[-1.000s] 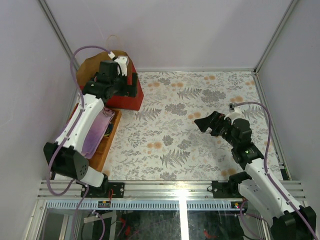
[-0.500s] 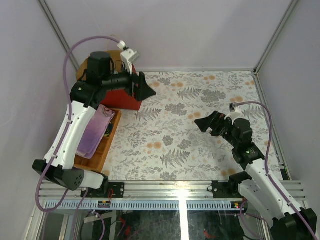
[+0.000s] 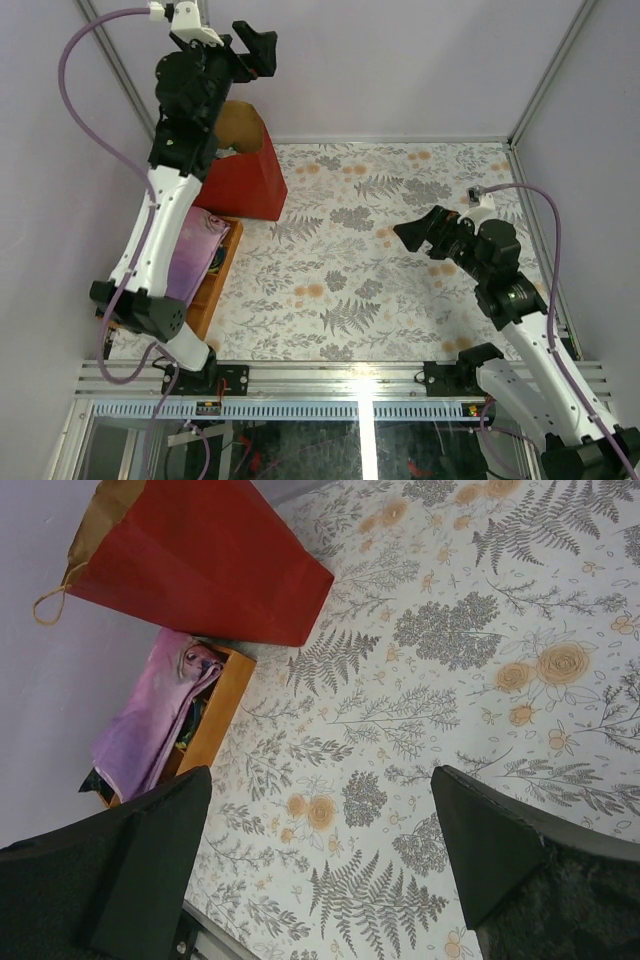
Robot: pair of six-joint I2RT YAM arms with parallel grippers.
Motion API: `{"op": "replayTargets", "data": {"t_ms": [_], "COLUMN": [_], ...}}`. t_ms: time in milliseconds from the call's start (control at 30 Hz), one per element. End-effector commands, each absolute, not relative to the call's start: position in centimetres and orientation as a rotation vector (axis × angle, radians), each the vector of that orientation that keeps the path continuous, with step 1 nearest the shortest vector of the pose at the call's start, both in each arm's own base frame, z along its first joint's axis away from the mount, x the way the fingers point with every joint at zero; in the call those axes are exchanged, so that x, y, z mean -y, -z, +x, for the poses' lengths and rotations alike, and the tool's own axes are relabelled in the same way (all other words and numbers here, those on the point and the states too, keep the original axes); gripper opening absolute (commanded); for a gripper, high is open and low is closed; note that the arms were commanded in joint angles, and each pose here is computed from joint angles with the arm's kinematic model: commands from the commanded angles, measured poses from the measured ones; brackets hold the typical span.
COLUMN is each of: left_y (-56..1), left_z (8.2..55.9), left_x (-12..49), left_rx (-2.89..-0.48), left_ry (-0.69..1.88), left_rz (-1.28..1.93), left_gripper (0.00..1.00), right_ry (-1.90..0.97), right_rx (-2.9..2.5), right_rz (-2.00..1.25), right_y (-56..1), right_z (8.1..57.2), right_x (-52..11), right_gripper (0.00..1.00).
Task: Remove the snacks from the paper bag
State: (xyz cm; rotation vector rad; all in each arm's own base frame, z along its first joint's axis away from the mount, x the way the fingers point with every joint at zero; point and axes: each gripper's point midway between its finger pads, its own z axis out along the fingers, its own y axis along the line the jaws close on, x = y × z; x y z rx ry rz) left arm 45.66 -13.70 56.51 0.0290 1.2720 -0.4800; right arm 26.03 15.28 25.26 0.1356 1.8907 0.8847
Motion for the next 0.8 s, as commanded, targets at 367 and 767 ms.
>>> {"op": "replayTargets", "data": {"t_ms": [367,767], "left_y": [-55.4,-47.8], "left_z": [53.3,52.3], "left_x": [6.1,15.6], "left_rx": [-1.215,-1.515], "left_ry": [0.362,0.422], "left_rz": [-0.462,0.015], "left_gripper": [1.00,1.00], "right_ry": [-0.813,-0.819], "right_rx": [-1.829,-1.921], "right_rz": [0.080,0.078], "right_y": [-28.4,-25.5], "right_z": [24.7,25.9], "right_x": [-14.0,-15.0], "right_gripper": [1.00,0.99]}}
